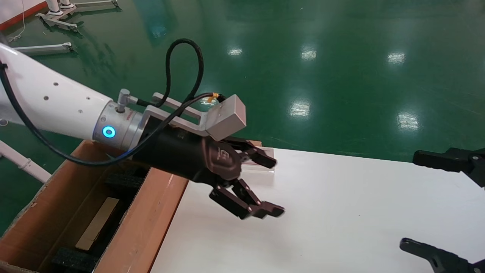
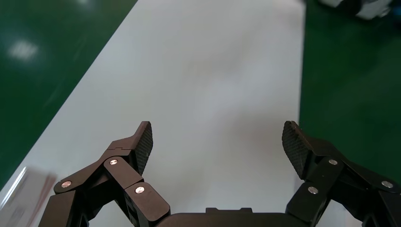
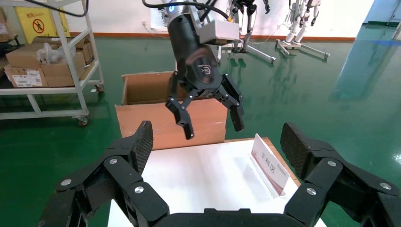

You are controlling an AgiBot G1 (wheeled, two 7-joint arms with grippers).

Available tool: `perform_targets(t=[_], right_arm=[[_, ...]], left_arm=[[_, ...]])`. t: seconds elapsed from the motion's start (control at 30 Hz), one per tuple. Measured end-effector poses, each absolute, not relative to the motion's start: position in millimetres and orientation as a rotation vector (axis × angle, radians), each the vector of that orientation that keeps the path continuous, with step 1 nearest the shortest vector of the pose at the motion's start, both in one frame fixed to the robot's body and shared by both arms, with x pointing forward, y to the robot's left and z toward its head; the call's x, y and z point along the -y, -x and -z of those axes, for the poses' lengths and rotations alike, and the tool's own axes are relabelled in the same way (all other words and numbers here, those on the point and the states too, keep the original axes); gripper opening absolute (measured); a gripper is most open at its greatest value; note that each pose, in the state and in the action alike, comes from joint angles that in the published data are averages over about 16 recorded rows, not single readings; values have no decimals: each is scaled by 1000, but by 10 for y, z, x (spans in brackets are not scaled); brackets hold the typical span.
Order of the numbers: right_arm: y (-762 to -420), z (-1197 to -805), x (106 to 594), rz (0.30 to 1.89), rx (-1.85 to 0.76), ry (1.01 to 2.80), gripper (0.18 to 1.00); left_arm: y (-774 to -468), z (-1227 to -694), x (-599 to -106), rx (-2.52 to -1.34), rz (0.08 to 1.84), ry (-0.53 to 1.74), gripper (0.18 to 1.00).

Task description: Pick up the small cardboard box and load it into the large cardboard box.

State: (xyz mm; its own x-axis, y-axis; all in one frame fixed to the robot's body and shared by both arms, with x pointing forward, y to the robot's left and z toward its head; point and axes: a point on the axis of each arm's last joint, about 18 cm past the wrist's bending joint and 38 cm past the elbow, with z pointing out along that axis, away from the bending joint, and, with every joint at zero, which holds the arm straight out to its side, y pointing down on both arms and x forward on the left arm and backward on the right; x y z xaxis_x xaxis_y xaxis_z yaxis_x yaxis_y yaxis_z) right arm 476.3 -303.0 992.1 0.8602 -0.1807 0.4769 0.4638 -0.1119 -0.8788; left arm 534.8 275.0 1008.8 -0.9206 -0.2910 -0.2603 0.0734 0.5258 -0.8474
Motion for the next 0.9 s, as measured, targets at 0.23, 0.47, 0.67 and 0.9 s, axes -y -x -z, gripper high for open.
perform_targets(t=[0.23, 0.47, 0.67, 0.9], right_arm=[[-4763, -9921, 3030, 554, 227, 1595, 1000], [-4763, -9921, 3030, 554, 227, 1595, 1000], [-4763, -9921, 3030, 554, 227, 1595, 1000], [-4763, -9921, 3030, 554, 227, 1595, 1000]], left_arm=[[-5229, -10053, -2659, -2329, 1511, 22, 1000], [-5093, -10023, -2677, -2221, 1642, -108, 1000], [-4963, -9990, -2770, -2105, 1729, -194, 1000], [-4816, -9946, -2928, -1975, 1787, -256, 1000]])
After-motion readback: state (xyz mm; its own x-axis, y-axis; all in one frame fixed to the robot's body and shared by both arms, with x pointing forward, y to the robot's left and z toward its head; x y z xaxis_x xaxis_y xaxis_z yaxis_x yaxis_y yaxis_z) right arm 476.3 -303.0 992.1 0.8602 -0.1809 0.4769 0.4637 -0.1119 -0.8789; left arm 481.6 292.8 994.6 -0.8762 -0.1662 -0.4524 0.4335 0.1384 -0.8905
